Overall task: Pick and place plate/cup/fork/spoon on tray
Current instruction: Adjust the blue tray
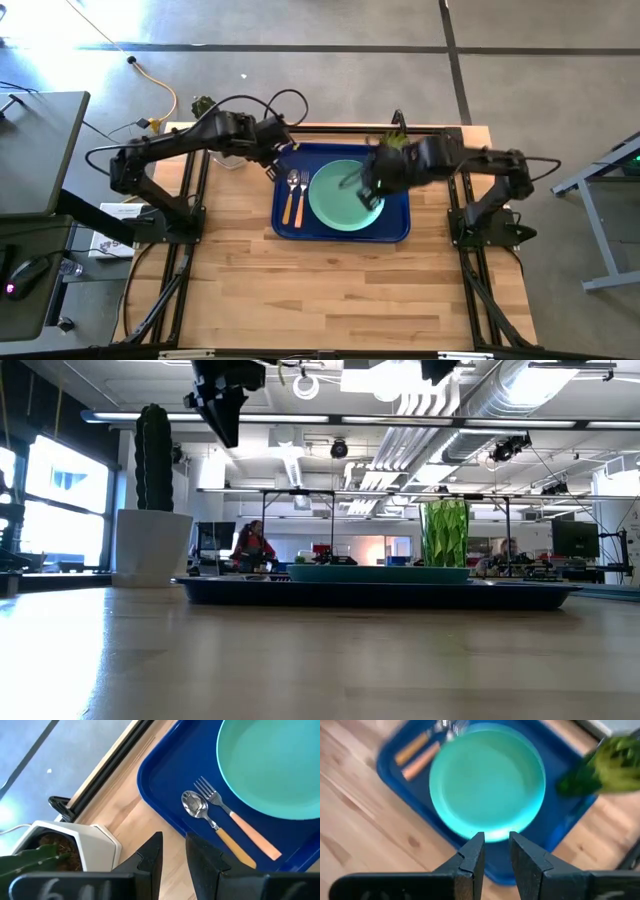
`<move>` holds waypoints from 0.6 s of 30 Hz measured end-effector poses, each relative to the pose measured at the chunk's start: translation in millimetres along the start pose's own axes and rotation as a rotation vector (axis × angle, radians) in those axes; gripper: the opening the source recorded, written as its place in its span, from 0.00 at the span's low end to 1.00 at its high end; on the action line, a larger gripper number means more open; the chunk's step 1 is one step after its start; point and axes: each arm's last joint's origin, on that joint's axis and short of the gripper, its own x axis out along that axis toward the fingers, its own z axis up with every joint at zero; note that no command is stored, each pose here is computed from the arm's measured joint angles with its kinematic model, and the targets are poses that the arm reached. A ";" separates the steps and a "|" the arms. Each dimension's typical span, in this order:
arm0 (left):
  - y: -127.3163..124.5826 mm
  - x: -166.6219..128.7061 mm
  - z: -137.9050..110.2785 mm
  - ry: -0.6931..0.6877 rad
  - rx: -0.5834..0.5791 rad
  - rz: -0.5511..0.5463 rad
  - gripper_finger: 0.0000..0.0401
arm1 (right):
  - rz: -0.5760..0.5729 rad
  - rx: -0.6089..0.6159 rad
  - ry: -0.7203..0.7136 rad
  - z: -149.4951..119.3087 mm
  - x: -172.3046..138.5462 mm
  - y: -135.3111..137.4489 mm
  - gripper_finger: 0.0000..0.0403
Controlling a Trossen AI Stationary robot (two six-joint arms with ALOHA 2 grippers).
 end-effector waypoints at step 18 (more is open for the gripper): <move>12.8 -24.2 -8.9 -0.073 -0.012 -0.024 0.18 | -0.194 0.249 0.309 -123.7 84.0 23.0 0.20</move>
